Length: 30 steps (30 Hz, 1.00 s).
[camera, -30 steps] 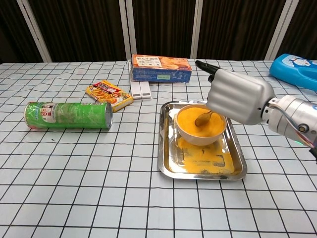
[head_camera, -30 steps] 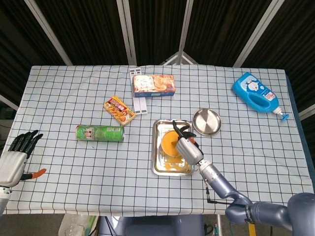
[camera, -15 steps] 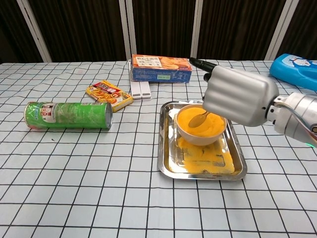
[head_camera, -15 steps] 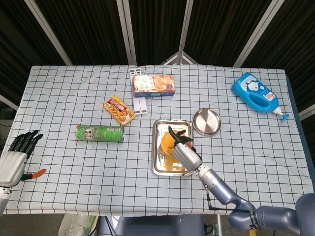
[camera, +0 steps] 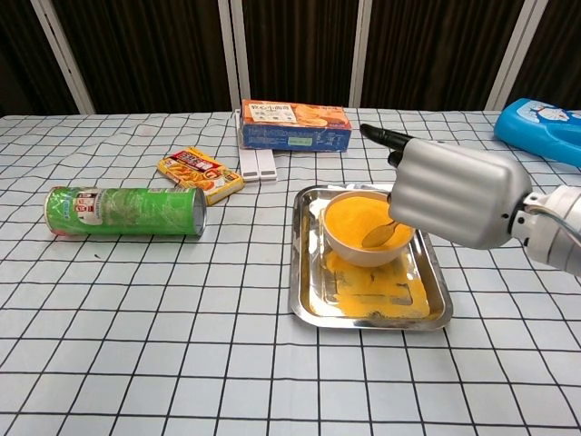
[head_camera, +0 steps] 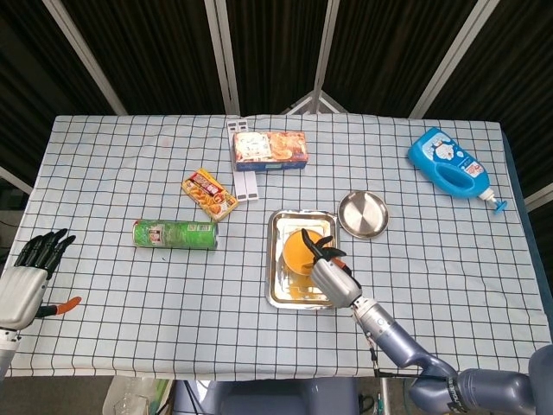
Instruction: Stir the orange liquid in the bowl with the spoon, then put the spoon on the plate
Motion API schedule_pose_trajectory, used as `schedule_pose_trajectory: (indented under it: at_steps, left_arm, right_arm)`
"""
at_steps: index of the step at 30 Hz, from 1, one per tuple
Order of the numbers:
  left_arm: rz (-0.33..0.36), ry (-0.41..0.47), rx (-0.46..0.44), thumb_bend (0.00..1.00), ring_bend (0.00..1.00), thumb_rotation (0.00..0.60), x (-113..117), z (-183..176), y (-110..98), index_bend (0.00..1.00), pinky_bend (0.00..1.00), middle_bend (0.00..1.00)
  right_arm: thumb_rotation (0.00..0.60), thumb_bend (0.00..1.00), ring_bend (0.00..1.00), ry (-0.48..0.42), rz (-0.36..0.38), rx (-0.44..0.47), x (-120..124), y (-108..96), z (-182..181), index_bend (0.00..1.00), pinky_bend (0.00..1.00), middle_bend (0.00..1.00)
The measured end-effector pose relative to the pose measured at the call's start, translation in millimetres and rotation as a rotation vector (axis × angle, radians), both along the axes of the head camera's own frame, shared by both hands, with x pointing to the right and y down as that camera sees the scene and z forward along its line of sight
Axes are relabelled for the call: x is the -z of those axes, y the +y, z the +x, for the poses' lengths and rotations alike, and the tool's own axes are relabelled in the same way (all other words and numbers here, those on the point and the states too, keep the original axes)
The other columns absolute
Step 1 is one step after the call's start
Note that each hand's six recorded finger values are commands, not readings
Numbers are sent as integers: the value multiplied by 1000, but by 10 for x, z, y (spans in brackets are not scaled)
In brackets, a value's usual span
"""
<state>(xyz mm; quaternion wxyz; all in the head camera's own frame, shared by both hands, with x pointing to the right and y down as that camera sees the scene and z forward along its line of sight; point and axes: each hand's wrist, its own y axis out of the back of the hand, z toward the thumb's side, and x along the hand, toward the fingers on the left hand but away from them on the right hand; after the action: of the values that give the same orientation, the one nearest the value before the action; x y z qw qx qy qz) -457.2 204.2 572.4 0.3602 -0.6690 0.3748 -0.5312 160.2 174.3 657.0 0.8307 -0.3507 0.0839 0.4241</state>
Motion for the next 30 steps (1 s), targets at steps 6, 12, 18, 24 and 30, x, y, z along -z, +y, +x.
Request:
schedule_pose_trajectory:
  at_steps: [6, 12, 18, 24, 30]
  left_arm:
    - [-2, -1, 2, 0, 0, 600, -6, -2, -1, 0, 0, 0]
    - [-5, 0, 4, 0, 0, 600, -9, -4, -3, 0, 0, 0]
    - [-6, 0, 6, 0, 0, 600, -11, -10, -4, 0, 0, 0]
    - [-7, 0, 8, 0, 0, 600, -13, -15, -8, 0, 0, 0]
    - [-5, -3, 9, 0, 0, 600, -7, -22, -4, 0, 0, 0]
  right_arm:
    - [600, 706, 390, 20, -8, -10, -104, 3, 55, 829, 0, 711]
    - [600, 706, 390, 18, -7, -29, -178, -44, 52, 829, 0, 711]
    - [600, 706, 391, 17, 6, -48, -213, -127, 33, 829, 0, 711]
    - [600, 706, 390, 9, 23, -61, -204, -210, 17, 829, 0, 711]
    - [600, 706, 390, 0, 34, -62, -160, -243, 10, 829, 0, 711]
